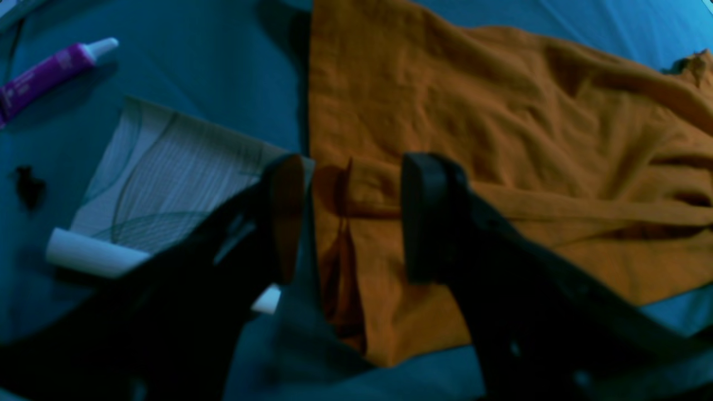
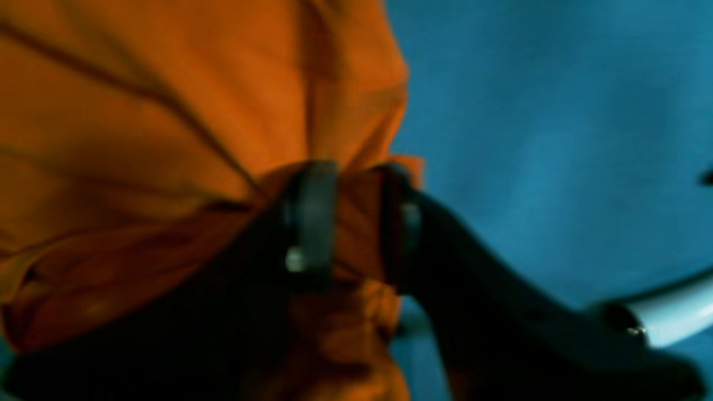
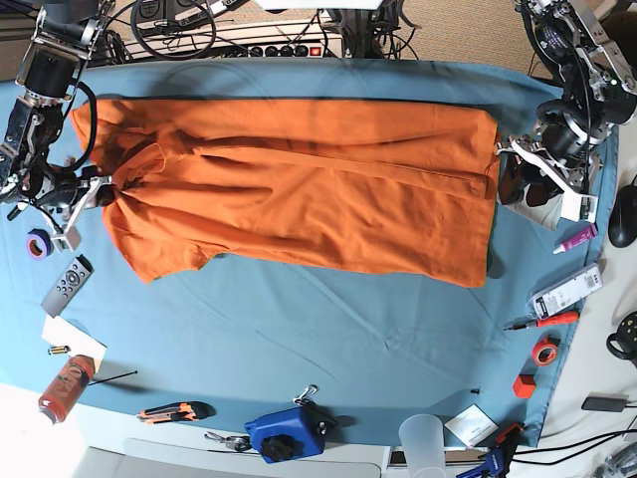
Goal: Layout the t-shirt on the table in an organized manner, then fold the t-shirt properly
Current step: 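Grasp the hem corner with the right gripper and tug it straight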
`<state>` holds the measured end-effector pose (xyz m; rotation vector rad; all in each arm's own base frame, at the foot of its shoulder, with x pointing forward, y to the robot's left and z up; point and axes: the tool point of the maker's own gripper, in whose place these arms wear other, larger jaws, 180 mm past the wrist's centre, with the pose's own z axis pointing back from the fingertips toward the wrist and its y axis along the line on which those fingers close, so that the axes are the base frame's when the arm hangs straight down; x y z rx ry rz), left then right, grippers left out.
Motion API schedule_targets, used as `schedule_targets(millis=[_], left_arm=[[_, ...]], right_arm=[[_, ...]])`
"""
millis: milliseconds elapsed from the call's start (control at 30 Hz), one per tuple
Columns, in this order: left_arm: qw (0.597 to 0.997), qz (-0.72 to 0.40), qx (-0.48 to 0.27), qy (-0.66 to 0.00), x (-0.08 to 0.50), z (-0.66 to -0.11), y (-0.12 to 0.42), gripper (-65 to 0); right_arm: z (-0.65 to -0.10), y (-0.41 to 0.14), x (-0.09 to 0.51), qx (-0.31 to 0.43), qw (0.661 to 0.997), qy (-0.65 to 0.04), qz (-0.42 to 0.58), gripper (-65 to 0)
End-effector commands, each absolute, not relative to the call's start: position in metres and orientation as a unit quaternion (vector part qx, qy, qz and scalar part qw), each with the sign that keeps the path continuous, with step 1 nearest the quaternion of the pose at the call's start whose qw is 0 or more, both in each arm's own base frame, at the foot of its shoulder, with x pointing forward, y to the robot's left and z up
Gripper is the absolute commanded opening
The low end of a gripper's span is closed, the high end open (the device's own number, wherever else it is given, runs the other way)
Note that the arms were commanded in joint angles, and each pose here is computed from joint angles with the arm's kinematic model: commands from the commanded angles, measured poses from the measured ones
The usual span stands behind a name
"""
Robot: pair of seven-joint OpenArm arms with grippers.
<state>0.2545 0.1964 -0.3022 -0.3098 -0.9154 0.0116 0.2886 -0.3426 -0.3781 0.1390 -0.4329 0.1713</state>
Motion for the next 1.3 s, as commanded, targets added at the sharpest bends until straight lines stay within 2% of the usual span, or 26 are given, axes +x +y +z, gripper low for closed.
schedule_targets(millis=[0,167,333,467,533,667,833,967,1100,1267], left_arm=[[0.874,0.001,-0.150,-0.463,0.260,-0.290,0.197,-35.8],[0.874,0.001,-0.150,-0.462,0.260,-0.290,0.197,-35.8],[0.874,0.001,-0.149,-0.462,0.260,-0.290,0.197,-35.8],[0.874,0.000,-0.150,-0.463,0.260,-0.290,0.197,-35.8],[0.874,0.000,-0.150,-0.463,0.260,-0.290,0.197,-35.8],[0.874,0.000,-0.150,-0.463,0.260,-0.290,0.197,-35.8],[0.874,0.000,-0.150,-0.463,0.260,-0.290,0.197,-35.8],[0.873,0.000,-0.152,-0.464,0.261,-0.289,0.196,-35.8],[0.865,0.001,-0.164,-0.474,0.262,-0.285,0.193,-35.8],[0.861,0.002,-0.166,-0.480,0.264,-0.282,0.192,-35.8]], right_arm=[[-0.363,-0.352,0.295,0.057,0.968,-0.226,0.089,-43.7],[-0.338,-0.347,0.310,0.073,0.954,-0.274,0.098,-43.7],[-0.301,-0.354,0.327,0.050,0.937,-0.330,0.100,-43.7],[-0.274,-0.359,0.357,0.025,0.909,-0.404,0.101,-43.7],[-0.267,-0.361,0.370,0.003,0.903,-0.415,0.109,-43.7],[-0.271,-0.360,0.396,-0.005,0.907,-0.405,0.114,-43.7],[-0.305,-0.355,0.417,0.014,0.923,-0.368,0.113,-43.7],[-0.330,-0.347,0.424,0.021,0.934,-0.337,0.118,-43.7],[-0.350,-0.321,0.429,0.029,0.932,-0.335,0.133,-43.8],[-0.380,-0.306,0.421,0.008,0.944,-0.306,0.123,-43.8]])
